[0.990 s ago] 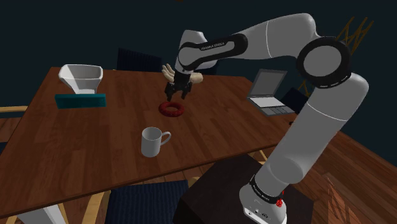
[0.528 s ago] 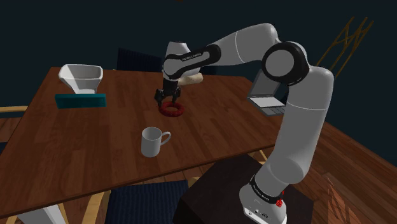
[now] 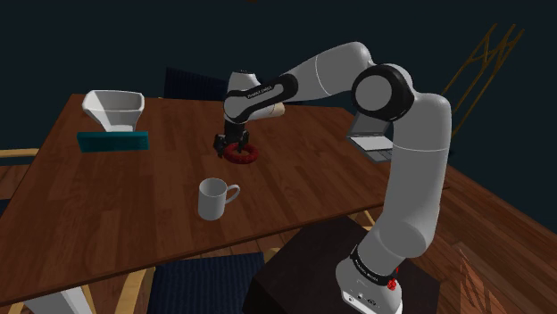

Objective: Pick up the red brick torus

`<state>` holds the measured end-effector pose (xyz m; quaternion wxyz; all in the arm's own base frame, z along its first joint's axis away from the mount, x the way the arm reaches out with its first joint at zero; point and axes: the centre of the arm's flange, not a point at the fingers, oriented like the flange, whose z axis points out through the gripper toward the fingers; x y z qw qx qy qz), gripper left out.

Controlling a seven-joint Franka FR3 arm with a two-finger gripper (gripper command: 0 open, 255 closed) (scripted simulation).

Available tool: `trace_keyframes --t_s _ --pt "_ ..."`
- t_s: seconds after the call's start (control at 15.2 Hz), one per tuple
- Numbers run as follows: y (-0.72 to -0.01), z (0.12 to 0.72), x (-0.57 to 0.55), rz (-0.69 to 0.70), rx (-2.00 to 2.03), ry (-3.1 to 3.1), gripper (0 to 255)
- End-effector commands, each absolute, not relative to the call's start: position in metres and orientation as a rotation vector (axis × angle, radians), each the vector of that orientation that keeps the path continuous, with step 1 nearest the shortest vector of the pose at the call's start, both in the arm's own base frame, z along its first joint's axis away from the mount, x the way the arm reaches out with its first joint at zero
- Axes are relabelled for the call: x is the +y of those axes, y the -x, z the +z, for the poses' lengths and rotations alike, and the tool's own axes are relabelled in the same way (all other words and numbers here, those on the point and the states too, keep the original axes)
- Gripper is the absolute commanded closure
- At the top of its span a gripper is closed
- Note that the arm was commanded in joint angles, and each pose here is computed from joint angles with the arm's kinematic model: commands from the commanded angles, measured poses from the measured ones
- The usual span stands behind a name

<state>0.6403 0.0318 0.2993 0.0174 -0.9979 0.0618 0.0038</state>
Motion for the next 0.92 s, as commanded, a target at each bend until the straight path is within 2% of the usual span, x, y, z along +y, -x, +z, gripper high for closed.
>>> trace_keyframes --t_s 0.0,0.07,0.13,0.86 --pt "-0.639 0.293 0.031 0.011 0.192 3.101 0" --pt "-0.639 0.293 0.031 0.011 0.192 3.101 0" --pt "-0.639 0.293 0.031 0.011 0.192 3.101 255" --pt "-0.639 0.304 0.031 0.011 0.192 3.101 255"
